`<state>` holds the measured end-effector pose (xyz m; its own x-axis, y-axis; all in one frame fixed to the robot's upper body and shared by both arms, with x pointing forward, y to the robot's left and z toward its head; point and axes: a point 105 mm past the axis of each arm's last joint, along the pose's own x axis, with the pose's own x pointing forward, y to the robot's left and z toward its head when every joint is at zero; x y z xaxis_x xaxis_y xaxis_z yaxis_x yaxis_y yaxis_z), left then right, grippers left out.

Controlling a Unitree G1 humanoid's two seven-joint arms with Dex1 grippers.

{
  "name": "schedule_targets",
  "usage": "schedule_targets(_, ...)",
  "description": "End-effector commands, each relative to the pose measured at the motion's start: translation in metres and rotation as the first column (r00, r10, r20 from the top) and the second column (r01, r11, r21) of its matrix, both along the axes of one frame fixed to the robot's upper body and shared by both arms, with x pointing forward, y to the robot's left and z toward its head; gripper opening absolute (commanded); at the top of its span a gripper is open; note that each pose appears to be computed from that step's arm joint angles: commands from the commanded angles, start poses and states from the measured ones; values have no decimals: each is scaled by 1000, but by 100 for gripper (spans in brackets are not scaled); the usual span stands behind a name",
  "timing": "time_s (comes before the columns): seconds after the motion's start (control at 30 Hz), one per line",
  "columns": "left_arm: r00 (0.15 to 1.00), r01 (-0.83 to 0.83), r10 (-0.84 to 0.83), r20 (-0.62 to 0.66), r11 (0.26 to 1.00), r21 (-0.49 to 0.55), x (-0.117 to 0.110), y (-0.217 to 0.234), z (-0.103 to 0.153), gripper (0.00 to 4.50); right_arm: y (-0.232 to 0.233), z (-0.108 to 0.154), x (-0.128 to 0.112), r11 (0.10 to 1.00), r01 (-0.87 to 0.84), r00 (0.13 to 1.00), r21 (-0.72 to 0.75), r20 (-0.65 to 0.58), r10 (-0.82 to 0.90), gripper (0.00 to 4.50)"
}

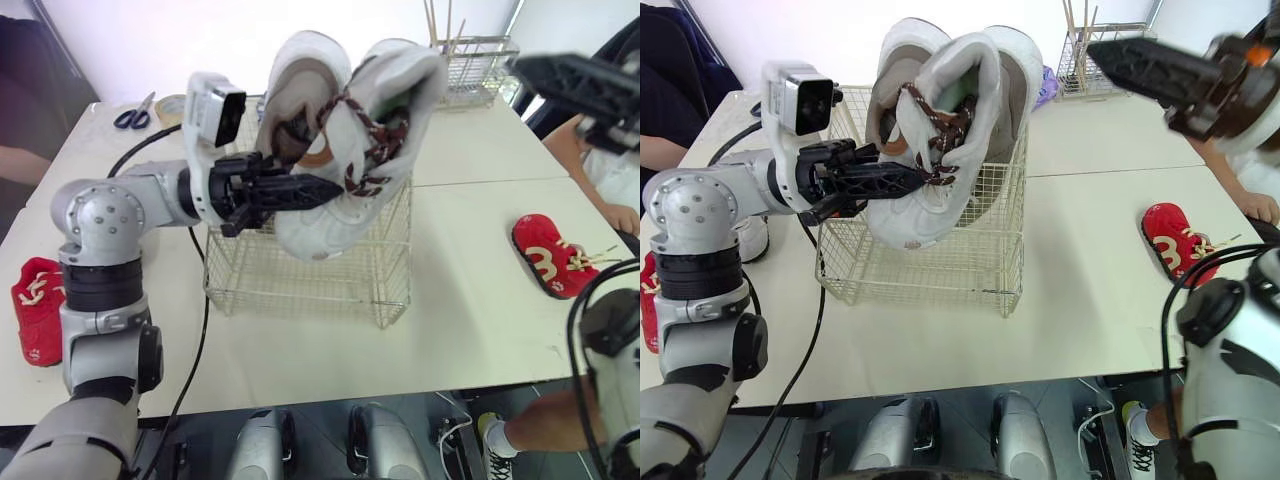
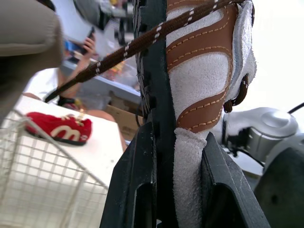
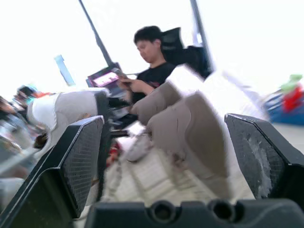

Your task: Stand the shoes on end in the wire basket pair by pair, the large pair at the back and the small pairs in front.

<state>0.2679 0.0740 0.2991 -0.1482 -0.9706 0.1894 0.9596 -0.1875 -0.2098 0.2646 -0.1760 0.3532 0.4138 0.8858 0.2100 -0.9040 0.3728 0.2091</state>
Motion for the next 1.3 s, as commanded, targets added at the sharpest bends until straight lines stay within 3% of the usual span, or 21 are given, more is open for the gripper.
schedule_targets(0.03,999,10,-9,34,999,-38,-2,-4,8,38,23,-2,-21,995,-104,993,1,59,104,442)
schedule_targets(0.27,1000,30,-29,10,998,-53,-3,-10,8,38,60,-6,-37,972,-209,978,104,0,210,442)
schedule_targets(0.83,999,20,-21,-27,998,-53,-8,-19,2,38,92,-7,-32,933,-288,952,217,-43,304,442)
schedule_targets(1.1,999,10,-12,-34,998,-65,-8,-19,4,38,91,-7,-33,932,-290,952,215,-38,305,102)
schedule_targets(1.17,999,9,-12,-35,998,-64,-9,-19,4,38,90,-6,-33,935,-287,953,209,-33,300,72)
schedule_targets(1.3,1000,-7,6,-19,999,-40,-9,-19,1,38,89,-1,-32,946,-269,960,182,-24,278,71)
